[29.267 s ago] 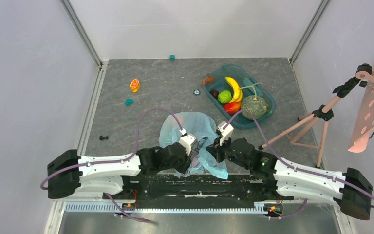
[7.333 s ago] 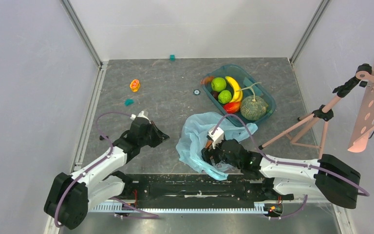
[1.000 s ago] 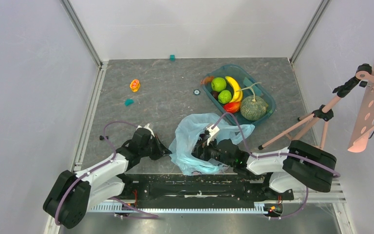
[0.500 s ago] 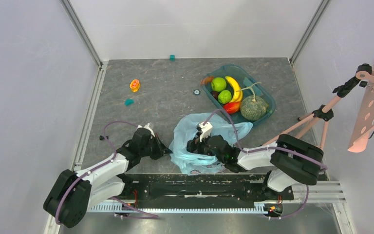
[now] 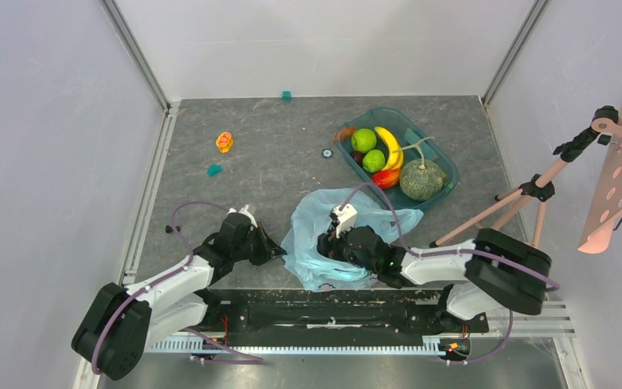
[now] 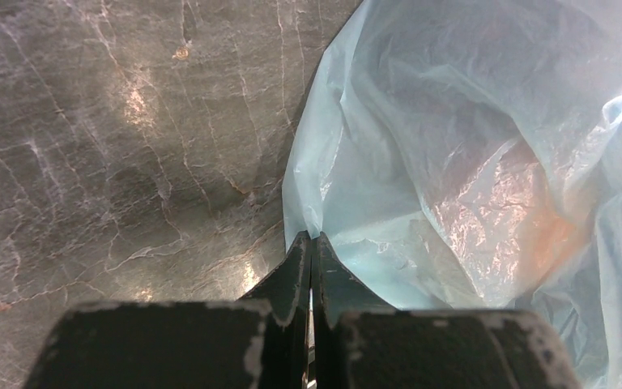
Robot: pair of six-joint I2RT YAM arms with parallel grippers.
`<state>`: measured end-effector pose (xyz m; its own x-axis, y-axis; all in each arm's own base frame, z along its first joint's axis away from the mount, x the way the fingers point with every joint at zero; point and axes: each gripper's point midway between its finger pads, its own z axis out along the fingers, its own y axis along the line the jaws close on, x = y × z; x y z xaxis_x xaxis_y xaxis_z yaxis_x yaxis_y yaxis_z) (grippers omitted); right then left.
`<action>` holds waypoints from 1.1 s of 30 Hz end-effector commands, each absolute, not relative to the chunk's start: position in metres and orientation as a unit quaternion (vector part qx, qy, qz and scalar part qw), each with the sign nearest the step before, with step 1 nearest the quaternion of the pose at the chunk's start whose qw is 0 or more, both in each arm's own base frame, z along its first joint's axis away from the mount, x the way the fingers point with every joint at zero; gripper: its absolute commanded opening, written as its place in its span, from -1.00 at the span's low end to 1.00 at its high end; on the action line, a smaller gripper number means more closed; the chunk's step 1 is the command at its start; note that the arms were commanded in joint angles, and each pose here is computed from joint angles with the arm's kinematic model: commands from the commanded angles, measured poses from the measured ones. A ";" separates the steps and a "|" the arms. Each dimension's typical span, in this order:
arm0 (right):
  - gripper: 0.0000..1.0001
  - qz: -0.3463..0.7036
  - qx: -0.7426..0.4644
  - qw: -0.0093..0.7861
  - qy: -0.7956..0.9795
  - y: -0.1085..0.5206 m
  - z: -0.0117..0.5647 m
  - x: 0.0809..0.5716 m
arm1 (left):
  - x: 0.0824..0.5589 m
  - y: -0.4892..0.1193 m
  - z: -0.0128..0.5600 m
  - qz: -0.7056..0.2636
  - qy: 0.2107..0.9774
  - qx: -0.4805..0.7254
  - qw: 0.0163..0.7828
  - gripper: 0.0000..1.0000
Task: Take the fake fruits out of the plastic bag
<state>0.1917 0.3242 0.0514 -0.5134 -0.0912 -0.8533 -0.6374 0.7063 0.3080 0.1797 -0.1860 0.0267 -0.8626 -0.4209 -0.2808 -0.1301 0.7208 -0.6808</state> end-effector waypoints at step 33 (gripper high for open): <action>0.22 0.185 -0.133 0.539 0.811 0.187 0.209 0.258 | 0.222 -0.151 0.062 -0.301 0.897 -0.171 0.276 -0.96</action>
